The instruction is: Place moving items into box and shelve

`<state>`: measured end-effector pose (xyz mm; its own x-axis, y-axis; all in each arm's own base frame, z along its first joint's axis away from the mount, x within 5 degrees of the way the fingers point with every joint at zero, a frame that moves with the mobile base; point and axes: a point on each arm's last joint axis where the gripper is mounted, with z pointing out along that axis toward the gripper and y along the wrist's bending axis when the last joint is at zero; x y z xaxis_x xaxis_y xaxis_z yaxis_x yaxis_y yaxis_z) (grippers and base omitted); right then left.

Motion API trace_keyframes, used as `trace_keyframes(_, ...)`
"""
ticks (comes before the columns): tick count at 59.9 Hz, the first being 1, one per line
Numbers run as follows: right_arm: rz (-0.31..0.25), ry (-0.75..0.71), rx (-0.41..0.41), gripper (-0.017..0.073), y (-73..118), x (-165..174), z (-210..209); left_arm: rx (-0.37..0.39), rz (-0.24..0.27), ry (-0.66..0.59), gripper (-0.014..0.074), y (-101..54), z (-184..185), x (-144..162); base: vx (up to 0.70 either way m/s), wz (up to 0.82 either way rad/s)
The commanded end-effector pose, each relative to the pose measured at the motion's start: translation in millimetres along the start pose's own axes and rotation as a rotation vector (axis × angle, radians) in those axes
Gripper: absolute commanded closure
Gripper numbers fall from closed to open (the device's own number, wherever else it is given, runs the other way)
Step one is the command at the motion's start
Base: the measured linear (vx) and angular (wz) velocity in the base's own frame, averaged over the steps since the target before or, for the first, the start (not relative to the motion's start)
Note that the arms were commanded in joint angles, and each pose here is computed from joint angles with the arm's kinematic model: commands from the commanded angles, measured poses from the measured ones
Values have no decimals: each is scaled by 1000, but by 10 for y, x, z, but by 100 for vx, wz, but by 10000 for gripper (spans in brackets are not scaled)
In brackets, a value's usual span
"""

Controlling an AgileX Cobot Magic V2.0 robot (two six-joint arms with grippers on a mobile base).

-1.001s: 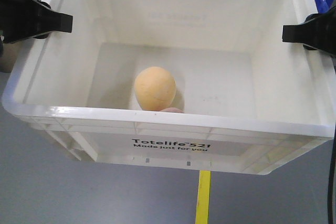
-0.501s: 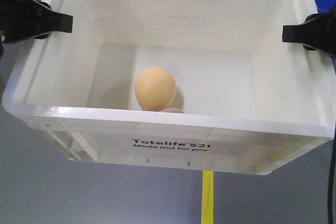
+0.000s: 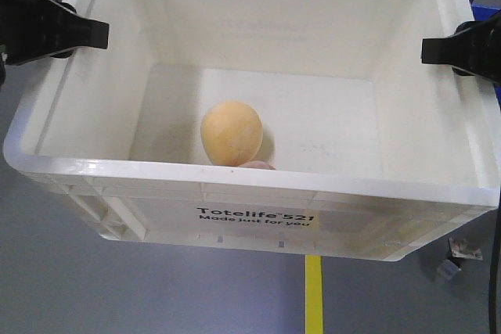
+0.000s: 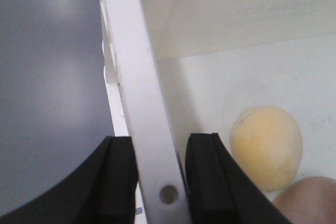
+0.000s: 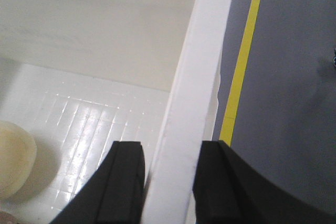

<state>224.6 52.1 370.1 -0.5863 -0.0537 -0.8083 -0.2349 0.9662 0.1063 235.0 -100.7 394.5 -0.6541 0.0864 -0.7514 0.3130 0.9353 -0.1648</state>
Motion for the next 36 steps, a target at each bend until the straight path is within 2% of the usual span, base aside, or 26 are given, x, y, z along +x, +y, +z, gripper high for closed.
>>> trace_keyframes(1,20,-221,-38,565,70,-265,-192,124,-34,-230,600,-170,-281,-229,62,-6)
trace_keyframes(36,20,-221,-38,565,70,-265,-192,126,-36,-230,600,-171,-282,-229,63,-9)
